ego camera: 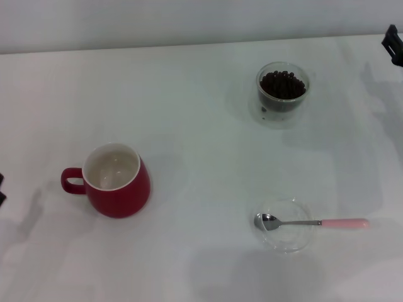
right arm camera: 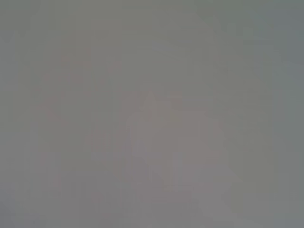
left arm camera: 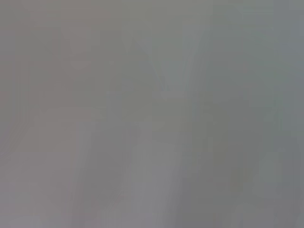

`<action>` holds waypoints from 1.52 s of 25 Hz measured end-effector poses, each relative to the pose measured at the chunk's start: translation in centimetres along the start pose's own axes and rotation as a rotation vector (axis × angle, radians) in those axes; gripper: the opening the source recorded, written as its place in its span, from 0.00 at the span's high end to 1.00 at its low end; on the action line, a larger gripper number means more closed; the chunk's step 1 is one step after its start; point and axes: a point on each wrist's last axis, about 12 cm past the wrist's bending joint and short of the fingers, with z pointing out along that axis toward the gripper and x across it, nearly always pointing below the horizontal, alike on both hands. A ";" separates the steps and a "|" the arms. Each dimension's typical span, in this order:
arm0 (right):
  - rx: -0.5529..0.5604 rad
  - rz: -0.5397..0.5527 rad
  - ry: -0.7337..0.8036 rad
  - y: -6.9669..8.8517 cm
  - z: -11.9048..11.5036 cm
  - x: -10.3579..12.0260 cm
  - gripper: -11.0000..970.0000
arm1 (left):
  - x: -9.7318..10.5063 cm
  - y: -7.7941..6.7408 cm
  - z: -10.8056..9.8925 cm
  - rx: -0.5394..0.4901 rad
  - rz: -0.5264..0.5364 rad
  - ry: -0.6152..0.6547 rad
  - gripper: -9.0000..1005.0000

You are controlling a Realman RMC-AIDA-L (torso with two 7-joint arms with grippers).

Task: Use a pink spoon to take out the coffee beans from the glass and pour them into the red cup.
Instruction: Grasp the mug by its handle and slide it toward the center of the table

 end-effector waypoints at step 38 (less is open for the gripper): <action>-0.005 0.010 0.010 0.5 0.2 0.1 0.10 | 1.1 0.6 4.7 0.295 0.138 0.263 0.12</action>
